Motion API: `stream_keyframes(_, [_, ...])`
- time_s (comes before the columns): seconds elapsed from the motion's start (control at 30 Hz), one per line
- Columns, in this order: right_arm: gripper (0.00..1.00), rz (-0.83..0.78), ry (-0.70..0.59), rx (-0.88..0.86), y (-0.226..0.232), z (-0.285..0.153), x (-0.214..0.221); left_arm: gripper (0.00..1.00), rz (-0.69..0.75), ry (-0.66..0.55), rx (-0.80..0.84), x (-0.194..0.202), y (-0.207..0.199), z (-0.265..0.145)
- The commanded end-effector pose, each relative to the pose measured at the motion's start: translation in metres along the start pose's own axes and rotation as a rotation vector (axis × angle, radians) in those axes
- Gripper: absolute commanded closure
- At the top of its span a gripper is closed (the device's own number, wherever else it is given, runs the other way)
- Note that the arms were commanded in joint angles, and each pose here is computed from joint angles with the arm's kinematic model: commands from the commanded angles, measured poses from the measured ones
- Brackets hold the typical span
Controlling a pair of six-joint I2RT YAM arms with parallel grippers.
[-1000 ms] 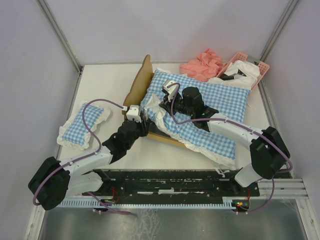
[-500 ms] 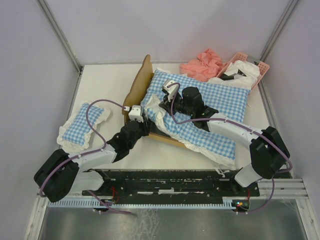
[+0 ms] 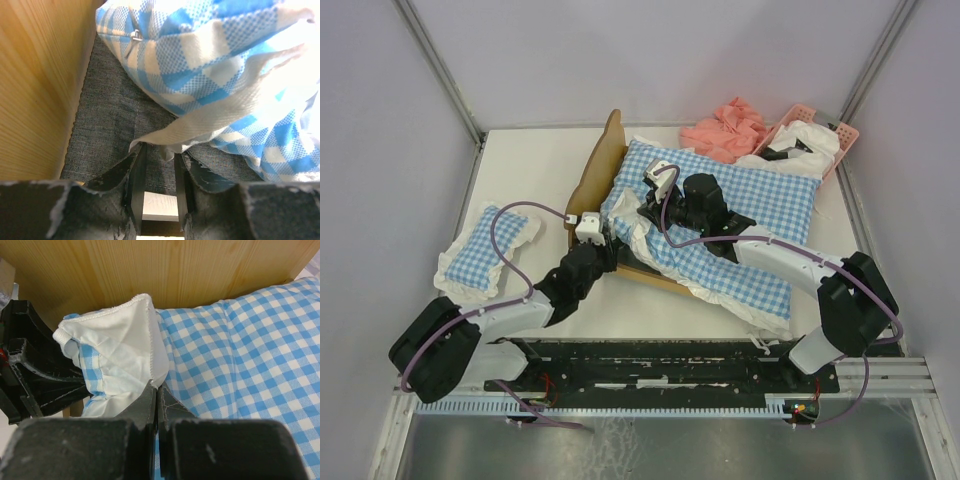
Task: Set up the pet bed
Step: Cross the ropes on the bed frame.
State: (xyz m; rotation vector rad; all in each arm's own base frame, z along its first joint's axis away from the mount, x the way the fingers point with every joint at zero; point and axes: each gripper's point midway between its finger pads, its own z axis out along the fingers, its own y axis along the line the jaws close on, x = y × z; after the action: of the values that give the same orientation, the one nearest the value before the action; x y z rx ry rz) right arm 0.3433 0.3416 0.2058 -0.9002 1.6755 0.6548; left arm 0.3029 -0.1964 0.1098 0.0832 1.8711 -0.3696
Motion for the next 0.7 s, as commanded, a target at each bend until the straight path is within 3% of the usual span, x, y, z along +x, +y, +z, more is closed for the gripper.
stream_keyframes(0.0, [0.98,-0.006,-0.076,0.008,-0.005,0.001,-0.031,0.67,0.006,-0.062,-0.011,-0.017,-0.002,0.005])
stream_keyframes(0.13, [0.98,-0.002,-0.074,0.014,-0.007,0.001,-0.03,0.88,0.011,-0.067,0.032,-0.022,-0.009,0.001])
stream_keyframes(0.23, [0.98,0.001,-0.068,0.025,-0.008,0.001,-0.029,0.96,0.01,-0.06,0.063,-0.028,-0.014,-0.007])
stream_keyframes(0.47, [0.98,0.015,-0.064,0.023,-0.008,0.002,-0.029,0.97,-0.02,-0.016,0.166,-0.039,-0.028,-0.036])
stream_keyframes(0.67, [0.98,0.032,-0.056,-0.015,0.001,-0.001,-0.026,0.97,-0.019,0.112,0.18,-0.024,-0.028,-0.052])
